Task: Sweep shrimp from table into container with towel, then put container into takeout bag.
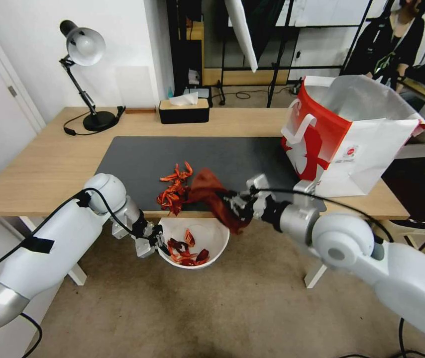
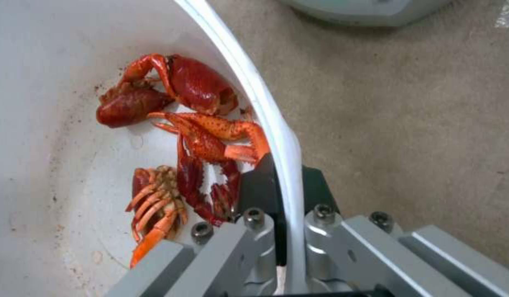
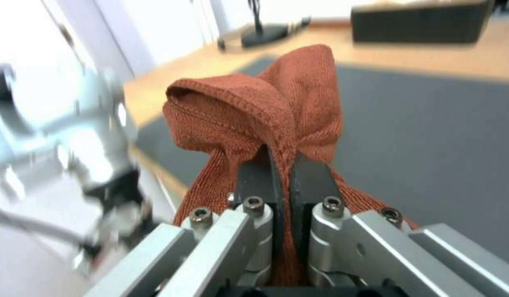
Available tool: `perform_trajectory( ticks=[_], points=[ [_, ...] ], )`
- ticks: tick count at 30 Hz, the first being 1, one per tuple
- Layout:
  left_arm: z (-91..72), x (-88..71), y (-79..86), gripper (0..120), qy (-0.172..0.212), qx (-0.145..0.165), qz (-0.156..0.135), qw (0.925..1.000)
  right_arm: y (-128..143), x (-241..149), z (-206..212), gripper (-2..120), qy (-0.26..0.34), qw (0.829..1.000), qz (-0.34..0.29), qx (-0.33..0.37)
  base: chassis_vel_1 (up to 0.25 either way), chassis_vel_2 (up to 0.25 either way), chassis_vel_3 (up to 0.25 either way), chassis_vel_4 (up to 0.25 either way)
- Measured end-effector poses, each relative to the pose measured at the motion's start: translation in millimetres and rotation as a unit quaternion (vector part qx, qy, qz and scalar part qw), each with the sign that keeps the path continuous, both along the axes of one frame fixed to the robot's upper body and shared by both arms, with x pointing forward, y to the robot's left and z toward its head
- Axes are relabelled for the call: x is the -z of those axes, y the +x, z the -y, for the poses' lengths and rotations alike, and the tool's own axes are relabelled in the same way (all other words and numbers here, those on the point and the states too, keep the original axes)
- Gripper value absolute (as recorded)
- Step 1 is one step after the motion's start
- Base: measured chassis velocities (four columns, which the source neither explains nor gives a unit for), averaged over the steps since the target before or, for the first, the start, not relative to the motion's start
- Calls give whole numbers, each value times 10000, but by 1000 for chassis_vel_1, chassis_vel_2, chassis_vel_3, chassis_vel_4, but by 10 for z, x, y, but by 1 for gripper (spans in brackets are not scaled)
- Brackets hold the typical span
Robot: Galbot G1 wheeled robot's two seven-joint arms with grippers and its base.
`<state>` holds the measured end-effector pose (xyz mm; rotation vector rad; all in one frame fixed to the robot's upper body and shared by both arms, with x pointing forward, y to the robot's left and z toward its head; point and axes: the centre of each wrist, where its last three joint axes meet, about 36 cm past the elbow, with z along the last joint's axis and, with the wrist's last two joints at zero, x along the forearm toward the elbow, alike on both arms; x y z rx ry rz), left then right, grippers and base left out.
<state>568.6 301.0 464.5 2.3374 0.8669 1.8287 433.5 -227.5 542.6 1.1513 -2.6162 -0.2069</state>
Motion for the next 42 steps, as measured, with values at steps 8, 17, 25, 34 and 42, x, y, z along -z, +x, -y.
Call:
perform_trajectory(
  ticks=[8,17,25,34,42],
  points=[
    [-141,27,-37,0,24,-131,-52,9999,620,2,45,1,443,9988,195,88,0,0,0,0],
    [-260,19,-48,0,50,-235,-77,9997,1384,35,-209,1,565,9978,311,-150,0,0,0,0],
    [-319,30,-55,0,87,-276,-114,9995,1983,101,-618,1,352,9987,241,-262,0,0,0,0],
    [-392,48,-61,0,114,-337,-163,9992,2322,337,-680,1,-131,9988,91,-459,0,0,0,0],
    [-419,24,-76,0,128,-333,-161,9992,2504,500,-775,1,-409,9981,-7,-456,0,0,0,0]
  ],
)
